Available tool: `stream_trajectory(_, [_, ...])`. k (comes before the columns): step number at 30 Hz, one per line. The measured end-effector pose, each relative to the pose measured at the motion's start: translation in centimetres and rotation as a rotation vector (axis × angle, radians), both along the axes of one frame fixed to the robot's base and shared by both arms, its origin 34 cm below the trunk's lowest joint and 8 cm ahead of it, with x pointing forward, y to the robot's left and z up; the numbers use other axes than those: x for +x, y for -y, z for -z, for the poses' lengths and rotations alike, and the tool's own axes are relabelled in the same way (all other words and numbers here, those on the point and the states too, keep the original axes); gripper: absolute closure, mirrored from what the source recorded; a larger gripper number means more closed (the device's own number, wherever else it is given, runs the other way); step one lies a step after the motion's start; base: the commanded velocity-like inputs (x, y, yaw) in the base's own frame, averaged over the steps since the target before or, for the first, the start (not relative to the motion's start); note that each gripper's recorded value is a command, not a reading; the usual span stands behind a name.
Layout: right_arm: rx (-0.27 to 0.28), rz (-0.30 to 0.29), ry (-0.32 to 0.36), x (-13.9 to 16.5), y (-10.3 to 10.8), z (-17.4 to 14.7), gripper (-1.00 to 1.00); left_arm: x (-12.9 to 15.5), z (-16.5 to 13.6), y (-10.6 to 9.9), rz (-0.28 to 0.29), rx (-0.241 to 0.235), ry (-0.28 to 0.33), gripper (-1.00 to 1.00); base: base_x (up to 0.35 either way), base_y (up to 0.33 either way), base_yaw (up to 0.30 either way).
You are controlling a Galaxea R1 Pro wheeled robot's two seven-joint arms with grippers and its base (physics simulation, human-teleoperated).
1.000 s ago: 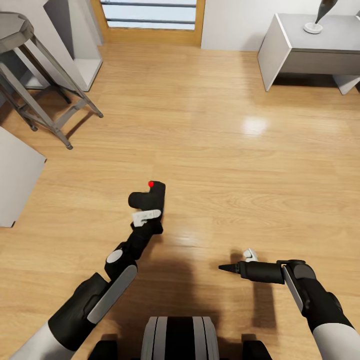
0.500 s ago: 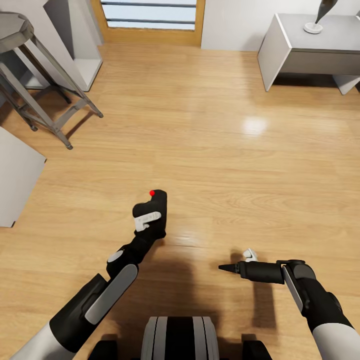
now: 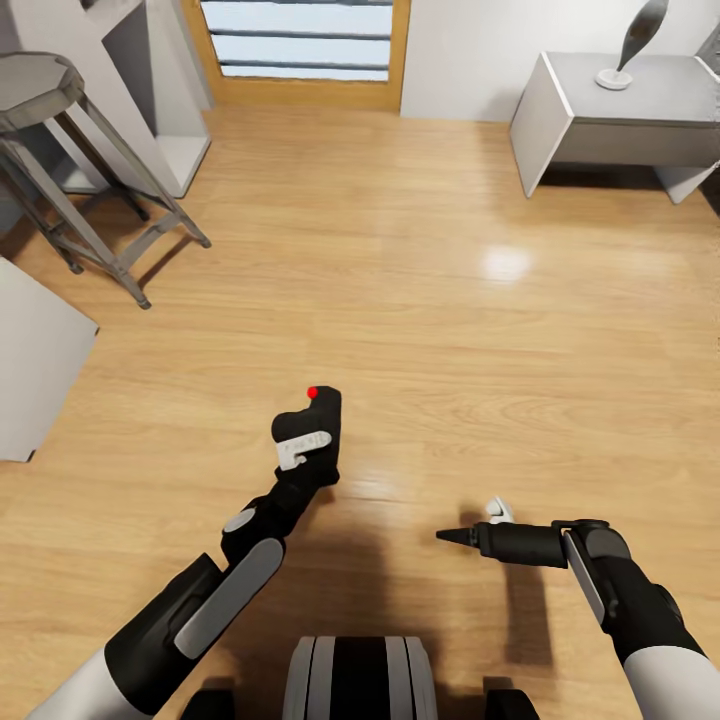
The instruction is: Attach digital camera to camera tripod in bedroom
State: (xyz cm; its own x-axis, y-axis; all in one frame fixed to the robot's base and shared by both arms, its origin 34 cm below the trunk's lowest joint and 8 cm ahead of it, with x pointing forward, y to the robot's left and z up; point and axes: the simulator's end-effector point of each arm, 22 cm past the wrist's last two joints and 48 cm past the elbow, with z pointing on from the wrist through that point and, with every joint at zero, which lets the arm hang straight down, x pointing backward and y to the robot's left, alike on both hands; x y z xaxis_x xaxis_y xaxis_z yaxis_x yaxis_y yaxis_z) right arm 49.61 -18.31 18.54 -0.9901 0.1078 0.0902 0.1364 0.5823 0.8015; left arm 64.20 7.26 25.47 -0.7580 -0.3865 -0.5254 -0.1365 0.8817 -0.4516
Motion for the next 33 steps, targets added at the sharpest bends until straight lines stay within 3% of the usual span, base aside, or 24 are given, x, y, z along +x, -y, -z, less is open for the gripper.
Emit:
stream_trajectory(25, [0.002, 0.009, 0.103, 3.0, 0.4, -4.8, -1.00, 2.2, -6.2, -0.4, 0.011, -0.010, 0.108, 1.00, 0.000, 0.000, 0.000])
stream_trajectory(33, [0.009, 0.039, 0.164, 4.9, 1.1, -7.1, -1.00, 2.8, -8.2, -1.5, 0.073, -0.044, 0.172, 1.00, 0.000, 0.000, 0.000])
